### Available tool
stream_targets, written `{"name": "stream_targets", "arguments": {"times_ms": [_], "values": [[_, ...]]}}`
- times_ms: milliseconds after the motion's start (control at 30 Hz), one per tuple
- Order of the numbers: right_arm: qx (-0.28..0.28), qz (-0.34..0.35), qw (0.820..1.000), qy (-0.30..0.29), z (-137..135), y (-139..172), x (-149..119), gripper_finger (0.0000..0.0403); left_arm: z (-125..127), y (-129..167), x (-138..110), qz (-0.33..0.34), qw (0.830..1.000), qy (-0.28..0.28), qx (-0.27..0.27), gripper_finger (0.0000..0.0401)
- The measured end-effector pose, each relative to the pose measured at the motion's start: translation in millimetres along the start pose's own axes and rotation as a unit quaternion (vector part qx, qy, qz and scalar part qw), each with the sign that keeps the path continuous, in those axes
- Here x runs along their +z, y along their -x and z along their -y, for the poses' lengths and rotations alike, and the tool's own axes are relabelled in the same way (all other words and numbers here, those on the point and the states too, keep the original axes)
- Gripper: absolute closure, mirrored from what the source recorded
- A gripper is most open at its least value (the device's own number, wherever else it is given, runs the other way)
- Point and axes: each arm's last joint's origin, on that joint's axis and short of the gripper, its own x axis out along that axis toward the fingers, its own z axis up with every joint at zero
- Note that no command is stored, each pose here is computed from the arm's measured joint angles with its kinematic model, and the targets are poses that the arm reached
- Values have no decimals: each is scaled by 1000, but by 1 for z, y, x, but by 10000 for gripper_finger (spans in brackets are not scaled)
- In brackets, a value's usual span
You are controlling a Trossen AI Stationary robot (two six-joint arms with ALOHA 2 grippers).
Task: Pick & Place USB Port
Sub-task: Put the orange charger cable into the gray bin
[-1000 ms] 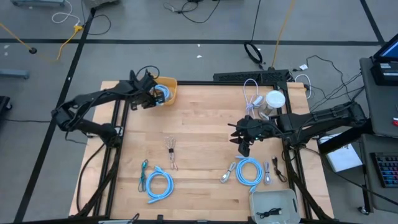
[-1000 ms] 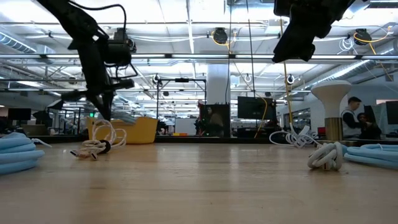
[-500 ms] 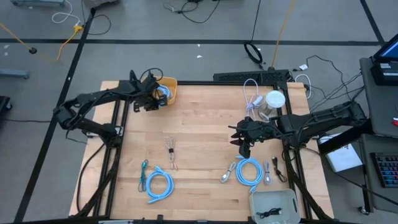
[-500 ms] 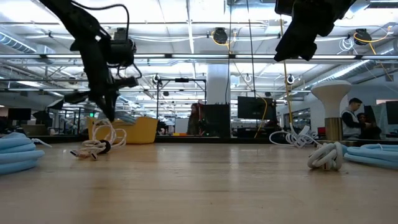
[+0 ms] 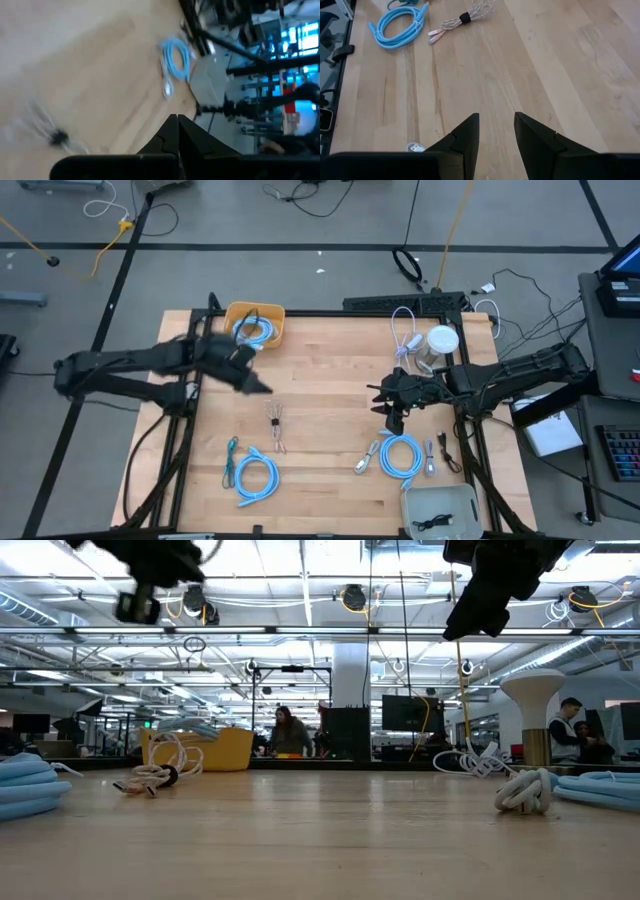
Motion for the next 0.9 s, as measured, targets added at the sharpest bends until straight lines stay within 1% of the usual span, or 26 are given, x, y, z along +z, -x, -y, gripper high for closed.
{"name": "stream_targets", "arguments": {"times_ms": [100,267,367,467,533,600,667,733,800,900], "values": [[-1,2,1000,-1,1,0,1,287,10,-2,-33,-22,999,16,36,400],[-4,9,1000,-8,3,-1,3,287,13,-16,-83,-48,990,51,126,399],[-8,5,1000,-3,5,-4,4,287,9,-26,-104,-35,980,63,185,400],[-18,-13,1000,13,6,-16,2,287,3,-34,-120,5,969,67,239,399],[-1,-26,1000,13,6,-32,3,287,0,-38,-125,48,961,67,263,400],[36,-41,998,1,6,-49,4,287,-7,-41,-127,79,949,73,297,399],[66,-63,996,-24,4,-65,6,287,-14,-42,-126,79,935,85,336,395],[85,-71,993,-38,0,-76,12,287,-21,-41,-123,71,916,113,379,384],[89,-79,992,-37,-4,-81,16,287,-27,-39,-119,79,899,136,409,366],[97,-72,992,-23,-10,-81,23,287,-31,-39,-106,101,891,166,409,321]]}}
